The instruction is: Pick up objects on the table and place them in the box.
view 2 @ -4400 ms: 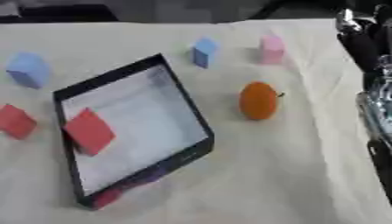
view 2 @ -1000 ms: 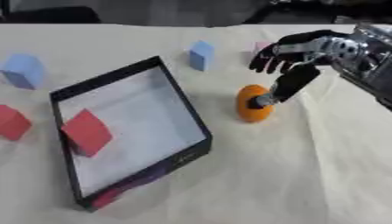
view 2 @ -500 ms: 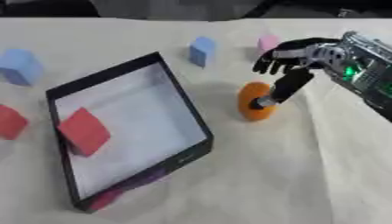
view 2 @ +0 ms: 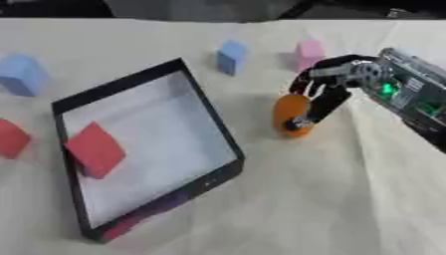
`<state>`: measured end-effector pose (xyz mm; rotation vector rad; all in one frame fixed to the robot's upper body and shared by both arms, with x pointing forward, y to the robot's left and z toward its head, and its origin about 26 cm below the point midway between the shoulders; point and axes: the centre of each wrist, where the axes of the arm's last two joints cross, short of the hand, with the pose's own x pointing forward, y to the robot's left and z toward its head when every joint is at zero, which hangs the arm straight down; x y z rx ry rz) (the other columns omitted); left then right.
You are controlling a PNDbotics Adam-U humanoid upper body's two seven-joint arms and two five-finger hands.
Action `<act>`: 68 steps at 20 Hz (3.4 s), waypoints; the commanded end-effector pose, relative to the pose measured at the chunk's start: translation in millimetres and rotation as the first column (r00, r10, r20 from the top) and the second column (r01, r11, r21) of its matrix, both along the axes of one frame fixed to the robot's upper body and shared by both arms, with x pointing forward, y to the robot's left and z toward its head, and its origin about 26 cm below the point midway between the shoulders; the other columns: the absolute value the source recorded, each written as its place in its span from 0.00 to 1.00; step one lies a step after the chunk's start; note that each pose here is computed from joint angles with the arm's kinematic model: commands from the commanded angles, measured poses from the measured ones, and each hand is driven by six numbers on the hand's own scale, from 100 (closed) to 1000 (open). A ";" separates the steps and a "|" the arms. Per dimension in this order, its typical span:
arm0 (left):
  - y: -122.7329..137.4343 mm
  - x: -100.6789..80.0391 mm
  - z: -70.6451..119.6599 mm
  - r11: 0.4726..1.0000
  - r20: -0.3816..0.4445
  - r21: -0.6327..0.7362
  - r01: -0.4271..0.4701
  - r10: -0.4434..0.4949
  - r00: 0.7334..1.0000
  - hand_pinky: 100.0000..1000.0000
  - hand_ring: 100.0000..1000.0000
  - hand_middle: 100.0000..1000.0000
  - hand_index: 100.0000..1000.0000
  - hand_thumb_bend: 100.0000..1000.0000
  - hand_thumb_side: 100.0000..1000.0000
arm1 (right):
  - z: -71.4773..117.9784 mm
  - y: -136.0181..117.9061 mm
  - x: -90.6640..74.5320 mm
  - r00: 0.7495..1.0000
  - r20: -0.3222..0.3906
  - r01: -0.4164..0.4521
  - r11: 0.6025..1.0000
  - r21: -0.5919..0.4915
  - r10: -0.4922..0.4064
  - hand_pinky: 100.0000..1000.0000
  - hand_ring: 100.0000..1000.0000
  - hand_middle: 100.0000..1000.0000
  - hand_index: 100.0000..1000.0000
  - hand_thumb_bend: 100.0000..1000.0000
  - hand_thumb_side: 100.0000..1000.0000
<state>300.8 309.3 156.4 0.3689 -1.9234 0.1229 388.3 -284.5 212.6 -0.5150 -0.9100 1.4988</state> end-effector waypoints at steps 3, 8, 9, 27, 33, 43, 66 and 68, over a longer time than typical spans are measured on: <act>1.2 -1.5 8.4 1.000 0.028 0.012 -0.002 0.002 1.000 0.90 0.84 0.84 0.88 0.49 0.76 | 4.3 -6.8 5.6 1.000 0.011 0.024 1.000 0.005 -0.024 0.82 0.78 0.62 0.74 0.34 0.21; 0.8 -1.2 8.6 1.000 0.028 0.011 0.001 -0.001 1.000 0.90 0.84 0.84 0.88 0.49 0.76 | 3.2 -1.1 5.3 1.000 0.001 0.017 0.999 0.050 -0.017 0.81 0.72 0.54 0.66 0.14 0.00; 1.1 -1.3 8.5 1.000 0.028 0.011 0.000 0.000 1.000 0.90 0.84 0.84 0.88 0.49 0.77 | 3.8 0.7 4.3 1.000 0.000 0.009 0.998 0.060 -0.009 0.81 0.70 0.54 0.66 0.07 0.00; 9.8 -6.1 5.4 0.999 0.016 0.032 -0.027 0.027 1.000 0.90 0.84 0.83 0.88 0.48 0.75 | 129.2 97.1 -89.6 0.804 0.437 -0.425 0.904 -0.054 0.404 0.80 0.63 0.48 0.61 0.07 0.00; 9.5 -6.2 4.2 0.999 0.010 0.032 -0.017 0.017 1.000 0.90 0.84 0.83 0.88 0.48 0.75 | 148.0 169.5 -102.4 0.693 0.431 -0.594 0.796 -0.112 0.578 0.80 0.63 0.49 0.63 0.10 0.00; 8.5 -6.3 3.8 0.999 0.008 0.032 -0.009 0.009 1.000 0.90 0.84 0.83 0.88 0.48 0.75 | 118.8 229.8 -76.8 0.700 0.320 -0.642 0.759 -0.109 0.638 0.79 0.63 0.50 0.63 0.07 0.00; 5.0 -5.6 5.3 1.000 0.015 0.023 0.001 -0.001 1.000 0.90 0.83 0.84 0.88 0.48 0.75 | 10.1 230.9 -3.4 0.788 0.145 -0.595 0.800 -0.071 0.599 0.85 0.83 0.74 0.86 0.40 0.22; 5.0 -5.6 4.9 1.000 0.013 0.022 0.001 -0.001 1.000 0.90 0.83 0.84 0.88 0.48 0.75 | 14.3 229.4 -1.9 0.784 0.161 -0.593 0.800 -0.087 0.599 0.88 0.87 0.79 0.89 0.43 0.26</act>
